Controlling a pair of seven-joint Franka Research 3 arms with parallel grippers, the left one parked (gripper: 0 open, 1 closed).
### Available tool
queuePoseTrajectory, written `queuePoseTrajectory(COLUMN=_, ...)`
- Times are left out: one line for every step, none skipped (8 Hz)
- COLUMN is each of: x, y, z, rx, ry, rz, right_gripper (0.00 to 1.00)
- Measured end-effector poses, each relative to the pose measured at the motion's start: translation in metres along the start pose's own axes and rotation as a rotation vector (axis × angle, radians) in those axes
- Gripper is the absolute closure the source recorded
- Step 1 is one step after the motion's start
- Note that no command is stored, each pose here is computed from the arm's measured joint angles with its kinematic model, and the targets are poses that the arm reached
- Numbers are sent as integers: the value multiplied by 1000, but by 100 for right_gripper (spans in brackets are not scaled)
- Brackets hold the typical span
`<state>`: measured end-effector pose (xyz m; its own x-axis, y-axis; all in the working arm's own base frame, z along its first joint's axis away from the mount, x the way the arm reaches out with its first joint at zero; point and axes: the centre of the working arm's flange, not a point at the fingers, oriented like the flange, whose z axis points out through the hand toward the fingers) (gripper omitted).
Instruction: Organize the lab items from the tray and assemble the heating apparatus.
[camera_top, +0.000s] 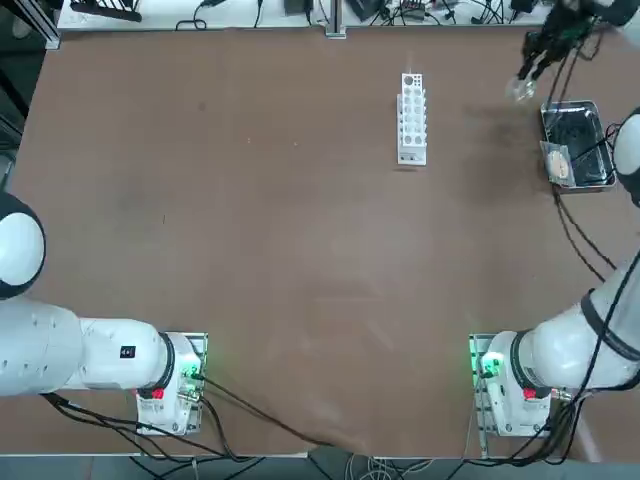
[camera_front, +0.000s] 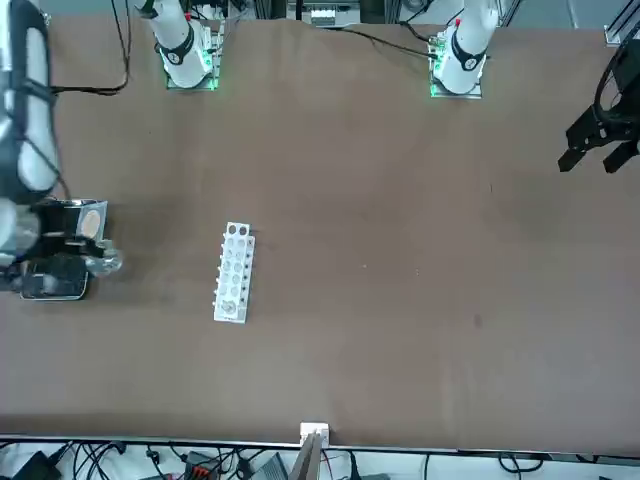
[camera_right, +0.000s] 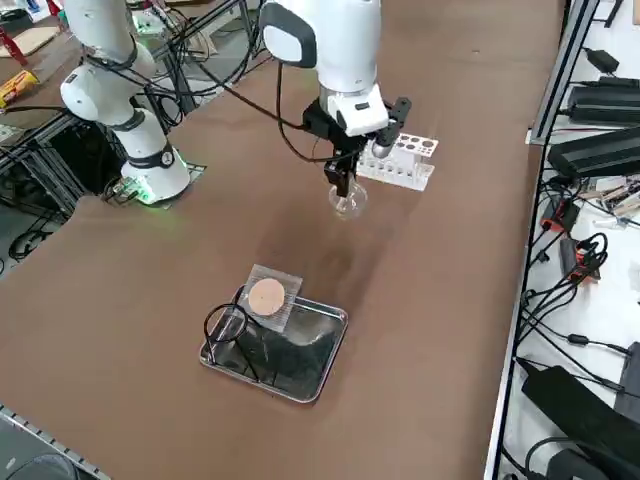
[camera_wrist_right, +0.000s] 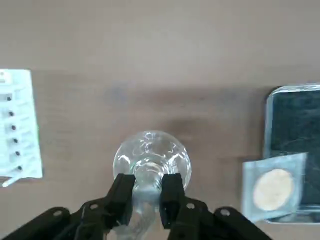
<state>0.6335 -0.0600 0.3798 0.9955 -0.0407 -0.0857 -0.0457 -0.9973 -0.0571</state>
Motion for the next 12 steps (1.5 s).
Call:
queuePoseTrajectory(x=-19, y=-16, z=25, rx=0, ry=5, rz=5, right_gripper=69)
queuePoseTrajectory(x=-36, y=-26, z=49, rx=0, ry=2, rz=8, right_gripper=69)
queuePoseTrajectory(x=-49, y=-37, z=71, rx=-5, ry=6, rz=12, right_gripper=69)
queuePoseTrajectory(x=-60, y=-51, z=92, rx=-12, ry=15, rz=13, right_gripper=69)
queuePoseTrajectory(x=-71, y=-65, z=111, rx=-19, ry=22, rz=3, right_gripper=69)
queuePoseTrajectory(x=-79, y=-69, z=124, rx=-24, ry=30, rz=1, right_gripper=70)
queuePoseTrajectory(x=-84, y=-68, z=132, rx=-26, ry=31, rz=2, right_gripper=70)
queuePoseTrajectory(x=-85, y=-66, z=132, rx=-27, ry=32, rz=4, right_gripper=70)
queuePoseTrajectory(x=-86, y=-65, z=131, rx=-33, ry=35, rz=-3, right_gripper=70)
queuePoseTrajectory(x=-87, y=-64, z=130, rx=-42, ry=34, rz=-11, right_gripper=70)
queuePoseTrajectory(x=-88, y=-64, z=131, rx=-46, ry=32, rz=-14, right_gripper=70)
queuePoseTrajectory(x=-88, y=-63, z=132, rx=-48, ry=30, rz=-15, right_gripper=70)
